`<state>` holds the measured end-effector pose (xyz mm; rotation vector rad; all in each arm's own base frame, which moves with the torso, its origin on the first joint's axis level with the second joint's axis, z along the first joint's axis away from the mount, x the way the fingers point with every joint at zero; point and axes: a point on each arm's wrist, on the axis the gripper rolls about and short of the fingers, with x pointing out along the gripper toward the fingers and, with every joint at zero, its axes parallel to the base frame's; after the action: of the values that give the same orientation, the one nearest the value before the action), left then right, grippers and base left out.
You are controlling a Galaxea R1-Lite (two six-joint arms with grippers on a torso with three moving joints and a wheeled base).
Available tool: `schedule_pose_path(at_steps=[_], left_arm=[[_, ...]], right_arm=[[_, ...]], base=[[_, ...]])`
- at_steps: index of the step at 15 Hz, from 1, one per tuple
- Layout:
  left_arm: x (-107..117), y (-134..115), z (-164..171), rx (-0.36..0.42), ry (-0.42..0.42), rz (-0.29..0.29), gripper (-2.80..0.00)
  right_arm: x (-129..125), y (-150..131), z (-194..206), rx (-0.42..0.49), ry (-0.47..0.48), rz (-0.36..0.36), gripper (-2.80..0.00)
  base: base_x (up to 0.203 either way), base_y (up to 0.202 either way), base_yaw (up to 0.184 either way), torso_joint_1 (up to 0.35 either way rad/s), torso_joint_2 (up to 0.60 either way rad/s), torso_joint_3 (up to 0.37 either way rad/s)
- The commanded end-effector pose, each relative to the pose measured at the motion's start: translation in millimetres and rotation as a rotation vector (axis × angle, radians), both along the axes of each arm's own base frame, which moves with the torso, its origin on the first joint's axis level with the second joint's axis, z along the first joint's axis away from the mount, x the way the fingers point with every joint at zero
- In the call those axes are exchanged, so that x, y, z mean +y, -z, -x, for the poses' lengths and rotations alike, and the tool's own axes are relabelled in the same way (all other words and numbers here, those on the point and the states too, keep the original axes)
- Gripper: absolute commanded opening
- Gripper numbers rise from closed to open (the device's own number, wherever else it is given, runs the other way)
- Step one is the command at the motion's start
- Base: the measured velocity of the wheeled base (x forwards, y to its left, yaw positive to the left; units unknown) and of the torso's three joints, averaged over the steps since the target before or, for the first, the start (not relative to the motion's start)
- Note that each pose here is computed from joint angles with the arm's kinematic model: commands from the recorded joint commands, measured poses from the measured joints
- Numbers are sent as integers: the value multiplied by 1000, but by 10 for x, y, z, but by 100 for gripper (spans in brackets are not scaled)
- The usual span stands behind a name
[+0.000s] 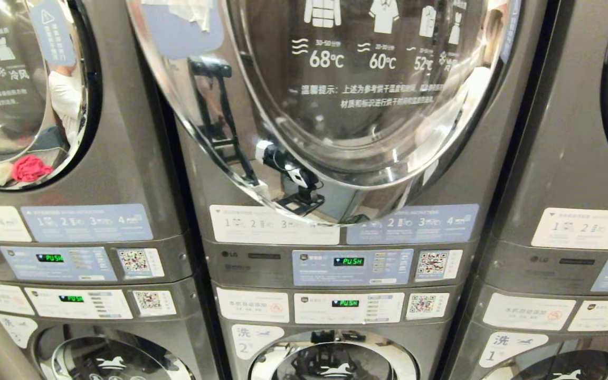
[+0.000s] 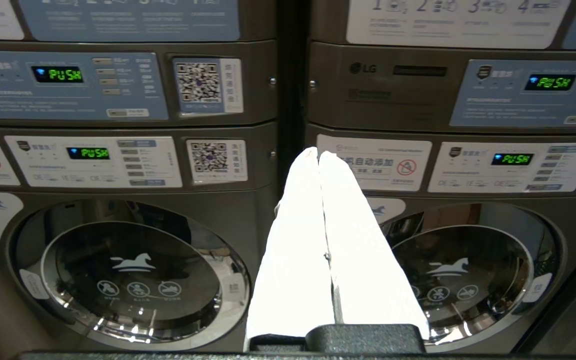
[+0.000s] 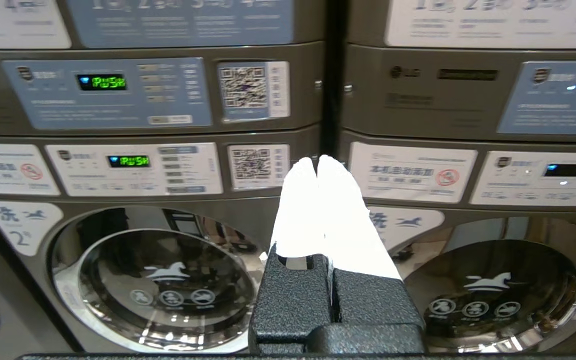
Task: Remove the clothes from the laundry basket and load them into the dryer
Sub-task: Open the dryer
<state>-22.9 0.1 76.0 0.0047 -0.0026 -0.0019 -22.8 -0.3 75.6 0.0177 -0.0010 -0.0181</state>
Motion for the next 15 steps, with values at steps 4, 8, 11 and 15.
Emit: schedule_pose_path(at_steps=[4,8,11,15], left_arm=[[0,0,0,-1,0,0,-280],[0,0,0,-1,0,0,-280],[0,0,0,-1,0,0,-280],[0,0,0,-1,1,2,-280]], right_arm=[[0,0,1,-2,-1,1,-280],[0,0,1,-2,-1,-1,-280],[0,0,1,-2,0,-1,-280],[0,0,1,-2,-1,1,-280]], base=[[0,-197,1,1,5,2],[0,-197,1,2,5,2],[0,-194,1,4,5,5],[0,-134,1,3,3,2]])
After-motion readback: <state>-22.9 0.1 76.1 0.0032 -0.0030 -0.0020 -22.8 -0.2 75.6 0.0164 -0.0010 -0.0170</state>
